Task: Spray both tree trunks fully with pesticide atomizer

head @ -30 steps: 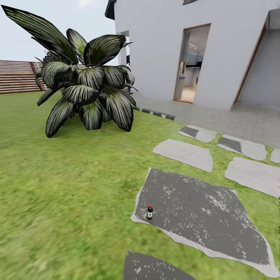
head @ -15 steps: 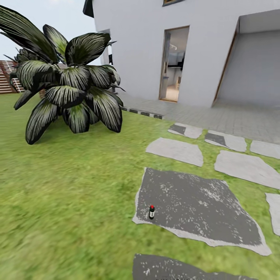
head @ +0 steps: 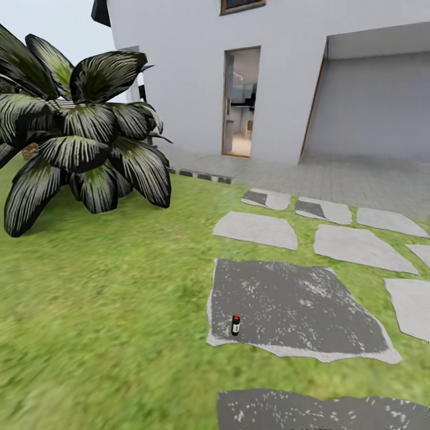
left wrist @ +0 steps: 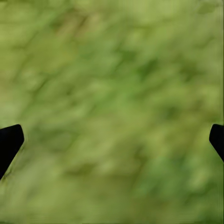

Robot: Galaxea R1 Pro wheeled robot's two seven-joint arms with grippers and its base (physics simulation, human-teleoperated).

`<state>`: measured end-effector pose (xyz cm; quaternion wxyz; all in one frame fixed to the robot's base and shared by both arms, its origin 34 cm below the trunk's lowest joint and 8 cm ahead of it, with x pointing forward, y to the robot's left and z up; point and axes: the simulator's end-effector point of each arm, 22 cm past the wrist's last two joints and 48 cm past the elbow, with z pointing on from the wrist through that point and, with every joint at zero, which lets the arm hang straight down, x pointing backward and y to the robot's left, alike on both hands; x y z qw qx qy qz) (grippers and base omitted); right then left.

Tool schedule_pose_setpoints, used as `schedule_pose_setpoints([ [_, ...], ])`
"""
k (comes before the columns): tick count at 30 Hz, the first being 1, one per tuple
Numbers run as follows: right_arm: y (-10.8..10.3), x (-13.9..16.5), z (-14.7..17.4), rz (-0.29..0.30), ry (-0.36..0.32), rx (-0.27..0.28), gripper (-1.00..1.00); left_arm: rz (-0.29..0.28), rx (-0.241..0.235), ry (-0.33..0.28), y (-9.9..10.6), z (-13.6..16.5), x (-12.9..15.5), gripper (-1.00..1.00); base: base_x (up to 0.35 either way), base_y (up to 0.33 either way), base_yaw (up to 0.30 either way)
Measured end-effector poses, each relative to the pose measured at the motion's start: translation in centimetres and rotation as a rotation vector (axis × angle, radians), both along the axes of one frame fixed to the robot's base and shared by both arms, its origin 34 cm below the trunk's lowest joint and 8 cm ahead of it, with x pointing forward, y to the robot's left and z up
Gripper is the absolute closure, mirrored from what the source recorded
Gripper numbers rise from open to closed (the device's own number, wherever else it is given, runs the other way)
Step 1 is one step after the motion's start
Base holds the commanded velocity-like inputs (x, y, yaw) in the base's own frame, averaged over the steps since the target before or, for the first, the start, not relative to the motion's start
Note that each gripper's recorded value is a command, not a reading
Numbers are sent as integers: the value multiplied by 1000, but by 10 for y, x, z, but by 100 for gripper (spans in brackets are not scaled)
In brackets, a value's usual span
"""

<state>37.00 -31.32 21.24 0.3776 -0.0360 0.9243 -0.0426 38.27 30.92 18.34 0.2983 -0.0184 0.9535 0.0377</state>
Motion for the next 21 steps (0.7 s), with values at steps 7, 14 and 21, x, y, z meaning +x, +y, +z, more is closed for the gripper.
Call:
schedule_pose_setpoints([
  [7, 0, 0, 0, 0, 1, 0, -100, 0, 0, 0, 0, 0, 0, -100, 88, 326, -262],
  [14, 0, 0, 0, 0, 1, 0, -100, 0, 0, 0, 0, 0, 0, -100, 93, 326, -262],
  [21, 0, 0, 0, 0, 1, 0, -100, 0, 1, -1, 1, 0, 0, -100, 91, 326, -262],
])
